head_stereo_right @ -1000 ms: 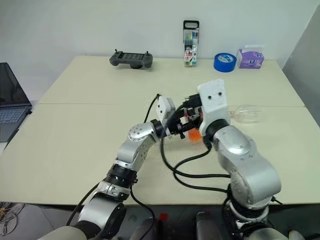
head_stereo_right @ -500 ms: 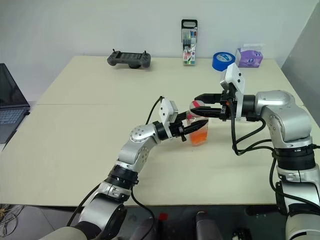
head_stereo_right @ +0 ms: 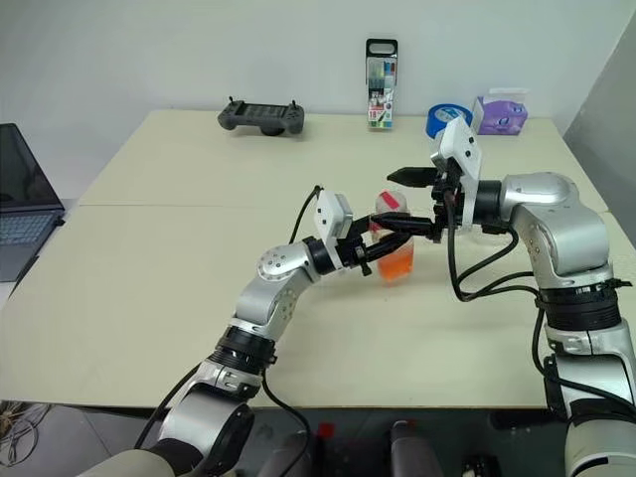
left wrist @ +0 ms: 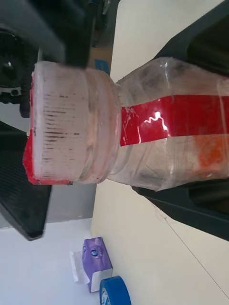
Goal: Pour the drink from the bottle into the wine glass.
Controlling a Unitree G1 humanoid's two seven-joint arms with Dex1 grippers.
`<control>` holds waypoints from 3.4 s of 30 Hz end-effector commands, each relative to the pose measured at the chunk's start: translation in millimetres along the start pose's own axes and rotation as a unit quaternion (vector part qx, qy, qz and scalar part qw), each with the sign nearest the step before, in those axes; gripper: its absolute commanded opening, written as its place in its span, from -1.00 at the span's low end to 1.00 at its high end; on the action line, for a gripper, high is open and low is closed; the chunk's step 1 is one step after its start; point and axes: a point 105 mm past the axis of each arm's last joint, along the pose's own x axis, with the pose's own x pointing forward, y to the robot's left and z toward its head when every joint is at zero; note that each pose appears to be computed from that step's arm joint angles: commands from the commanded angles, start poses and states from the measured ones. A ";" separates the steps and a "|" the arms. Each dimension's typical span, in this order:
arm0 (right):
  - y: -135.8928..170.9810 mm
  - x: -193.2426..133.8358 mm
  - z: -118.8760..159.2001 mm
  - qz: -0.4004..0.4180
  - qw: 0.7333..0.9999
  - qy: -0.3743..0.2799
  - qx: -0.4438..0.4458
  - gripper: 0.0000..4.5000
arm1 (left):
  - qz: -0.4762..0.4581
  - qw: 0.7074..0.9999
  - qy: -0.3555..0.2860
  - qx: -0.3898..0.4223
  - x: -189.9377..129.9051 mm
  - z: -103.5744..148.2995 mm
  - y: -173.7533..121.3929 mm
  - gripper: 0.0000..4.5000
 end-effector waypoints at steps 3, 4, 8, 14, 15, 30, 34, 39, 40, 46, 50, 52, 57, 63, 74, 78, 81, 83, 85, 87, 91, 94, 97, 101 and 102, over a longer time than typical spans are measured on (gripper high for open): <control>15.4 0.1 12.6 -0.091 0.996 -0.018 -0.006 0.83 | -0.011 0.999 -0.034 0.021 5.2 19.6 -3.1 -0.19; 18.3 2.3 12.2 -0.108 0.994 -0.020 0.003 0.83 | -0.012 0.999 -0.034 0.020 5.3 19.5 -3.6 -0.19; 16.4 9.6 14.1 -0.198 0.979 -0.027 0.039 0.83 | -0.017 0.999 -0.033 0.016 5.9 19.3 -5.0 -0.19; 10.3 17.8 4.8 -0.287 0.956 -0.017 0.062 0.83 | -0.021 0.999 -0.034 0.013 7.5 19.0 -6.2 -0.19; 6.4 18.1 2.0 -0.307 0.949 -0.016 0.065 0.83 | -0.022 0.999 -0.034 0.013 7.7 19.0 -6.4 -0.19; -1.3 2.5 -1.2 -0.375 0.924 -0.005 0.068 0.83 | -0.020 0.999 -0.035 0.013 7.8 18.3 -5.4 -0.19; 6.5 -9.4 1.5 -0.367 0.928 -0.003 0.069 0.83 | -0.020 0.999 -0.034 0.014 6.9 17.9 -4.9 -0.19; 21.2 -14.1 -0.1 -0.345 0.935 0.002 0.079 0.83 | -0.021 0.999 -0.032 0.015 6.0 17.1 -4.3 -0.19; 22.6 -14.4 0.0 -0.343 0.936 0.001 0.081 0.83 | -0.021 0.999 -0.032 0.015 5.9 17.1 -4.2 -0.19; 31.2 -15.7 1.9 -0.331 0.939 -0.006 0.093 0.83 | -0.019 0.999 -0.030 0.017 5.6 16.9 -2.2 -0.19; 34.4 -16.2 -1.1 -0.327 0.941 0.003 0.087 0.83 | -0.018 0.999 -0.027 0.018 5.7 15.9 -1.4 -0.19; 36.8 -15.6 -2.7 -0.320 0.943 0.007 0.086 0.83 | -0.018 0.999 -0.025 0.018 5.6 15.3 -1.0 -0.19; 43.4 -11.7 -5.1 -0.301 0.950 0.010 0.087 0.83 | -0.017 0.999 -0.023 0.020 5.9 14.5 0.0 -0.19; 46.6 -4.6 1.5 -0.288 0.952 -0.017 0.100 0.83 | -0.014 0.999 -0.026 0.022 5.6 16.5 1.9 -0.19; 31.9 -1.7 2.9 -0.309 0.942 -0.034 0.125 0.83 | -0.014 0.999 -0.027 0.021 6.2 15.8 -0.1 -0.19; 27.4 -2.0 4.8 -0.315 0.940 -0.039 0.125 0.75 | -0.013 0.999 -0.027 0.021 5.8 15.6 0.0 -0.19; 25.7 -2.7 7.1 -0.318 0.940 -0.040 0.119 0.43 | -0.013 0.999 -0.025 0.023 5.1 15.5 0.2 -0.19; 25.8 -3.1 10.2 -0.317 0.940 -0.042 0.115 0.10 | -0.012 0.999 -0.025 0.024 4.8 15.4 0.2 -0.19; 26.2 -3.6 14.7 -0.315 0.942 -0.044 0.106 -0.19 | -0.012 0.999 -0.024 0.024 4.3 15.2 0.0 -0.19; 27.7 -3.6 19.9 -0.309 0.946 -0.041 0.091 -0.20 | -0.013 0.999 -0.023 0.024 4.0 14.6 -0.4 -0.19; 32.3 -4.7 40.0 -0.285 0.955 -0.055 0.067 -0.20 | -0.012 0.999 -0.021 0.022 3.9 13.5 -0.4 -0.19; 19.2 -20.7 60.3 -0.308 0.941 -0.107 0.086 -0.20 | -0.012 1.000 -0.018 0.021 4.1 11.8 -0.3 -0.19; 0.7 -46.7 59.1 -0.367 0.910 -0.142 0.127 -0.22 | -0.011 1.000 -0.013 0.021 3.5 9.6 -0.3 -0.19; -20.3 -94.9 30.4 -0.479 0.844 -0.161 0.177 -0.23 | -0.007 1.000 -0.006 0.019 2.2 5.7 1.3 -0.19; -19.3 -99.7 24.3 -0.485 0.841 -0.156 0.181 -0.23 | -0.005 1.000 -0.005 0.018 1.9 5.1 1.8 -0.19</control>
